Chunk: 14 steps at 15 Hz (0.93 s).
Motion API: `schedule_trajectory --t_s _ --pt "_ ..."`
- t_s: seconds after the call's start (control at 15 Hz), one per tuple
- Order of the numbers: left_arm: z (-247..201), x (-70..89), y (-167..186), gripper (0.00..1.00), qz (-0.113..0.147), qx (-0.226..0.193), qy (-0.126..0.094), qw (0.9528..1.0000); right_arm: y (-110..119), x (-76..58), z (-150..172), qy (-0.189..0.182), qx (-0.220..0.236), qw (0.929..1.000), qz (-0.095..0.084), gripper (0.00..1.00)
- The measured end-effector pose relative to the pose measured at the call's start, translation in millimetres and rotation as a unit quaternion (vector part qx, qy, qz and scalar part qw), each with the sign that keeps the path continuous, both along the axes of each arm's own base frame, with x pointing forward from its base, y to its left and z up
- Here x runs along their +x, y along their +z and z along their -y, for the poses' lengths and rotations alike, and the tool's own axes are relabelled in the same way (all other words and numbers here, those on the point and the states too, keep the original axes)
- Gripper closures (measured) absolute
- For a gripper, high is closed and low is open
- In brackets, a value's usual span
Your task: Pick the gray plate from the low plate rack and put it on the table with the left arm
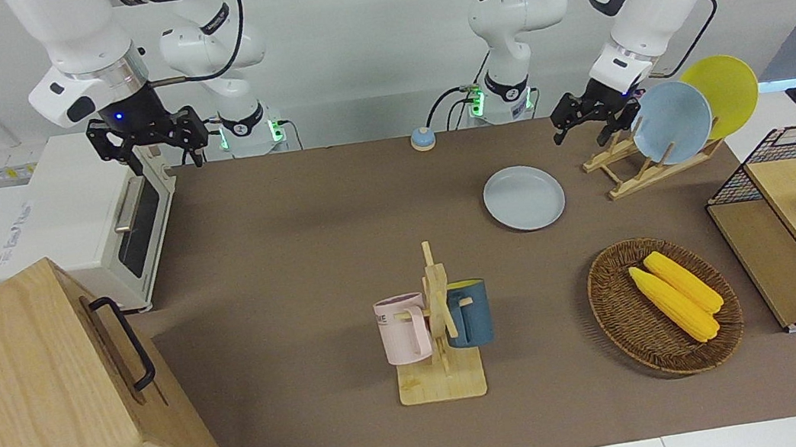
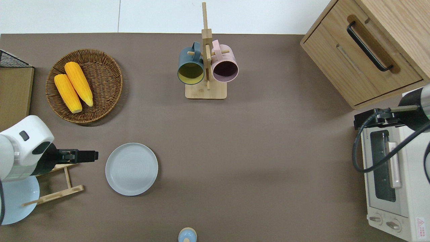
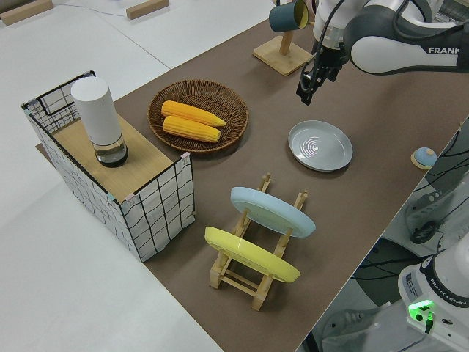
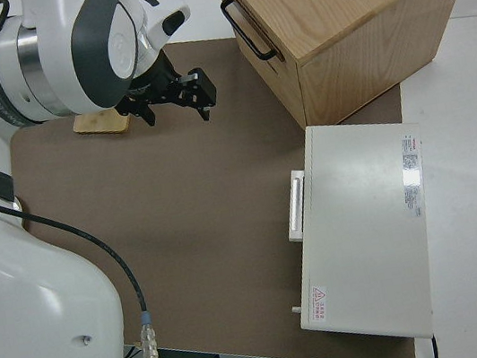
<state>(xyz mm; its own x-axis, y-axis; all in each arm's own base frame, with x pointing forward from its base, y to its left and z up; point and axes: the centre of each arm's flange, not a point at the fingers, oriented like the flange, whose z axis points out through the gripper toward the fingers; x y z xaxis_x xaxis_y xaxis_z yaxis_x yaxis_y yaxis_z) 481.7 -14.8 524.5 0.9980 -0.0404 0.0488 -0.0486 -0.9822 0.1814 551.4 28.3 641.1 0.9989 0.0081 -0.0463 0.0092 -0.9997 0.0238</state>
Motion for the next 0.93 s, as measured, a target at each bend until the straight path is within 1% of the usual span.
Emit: schedule_trajectory --t_s 0.07,0.13,0.27,0.4,0.47,0.53,0.6,0.67,0.8,0.93 --pt "0.8 1.6 15.2 0.00 0.001 0.012 0.009 0.9999 0.0 0.0 0.0 0.000 0.000 1.0000 0.000 0.01" --pt "1.7 2.4 26.7 0.00 0.003 0.027 0.012 0.9996 0.0 0.0 0.0 0.000 0.000 1.0000 0.000 0.01" --pt "4.3 3.0 43.0 0.00 0.005 0.039 0.015 0.9991 0.0 0.0 0.0 0.000 0.000 1.0000 0.000 0.01" --pt "6.4 2.7 68.5 0.00 0.007 0.043 0.033 0.9985 0.0 0.0 0.0 0.000 0.000 1.0000 0.000 0.01" --pt "6.3 1.7 78.2 0.00 0.007 0.045 0.037 0.9983 0.0 0.0 0.0 0.000 0.000 1.0000 0.000 0.01" --pt "6.2 0.8 84.8 0.00 0.008 0.063 0.034 0.9974 0.0 0.0 0.0 0.000 0.000 1.0000 0.000 0.01" --pt "12.7 -0.5 89.5 0.00 0.007 0.085 0.025 0.9960 0.0 0.0 0.0 0.000 0.000 1.0000 0.000 0.01" --pt "22.0 -2.0 91.7 0.00 0.005 0.097 0.028 0.9949 0.0 0.0 0.0 0.000 0.000 1.0000 0.000 0.01" --pt "30.1 -0.4 86.8 0.00 -0.002 0.105 0.026 0.9941 0.0 0.0 0.0 0.000 0.000 1.0000 0.000 0.01" --pt "29.4 6.0 76.8 0.00 -0.011 0.107 0.025 0.9939 0.0 0.0 0.0 0.000 0.000 1.0000 0.000 0.01"
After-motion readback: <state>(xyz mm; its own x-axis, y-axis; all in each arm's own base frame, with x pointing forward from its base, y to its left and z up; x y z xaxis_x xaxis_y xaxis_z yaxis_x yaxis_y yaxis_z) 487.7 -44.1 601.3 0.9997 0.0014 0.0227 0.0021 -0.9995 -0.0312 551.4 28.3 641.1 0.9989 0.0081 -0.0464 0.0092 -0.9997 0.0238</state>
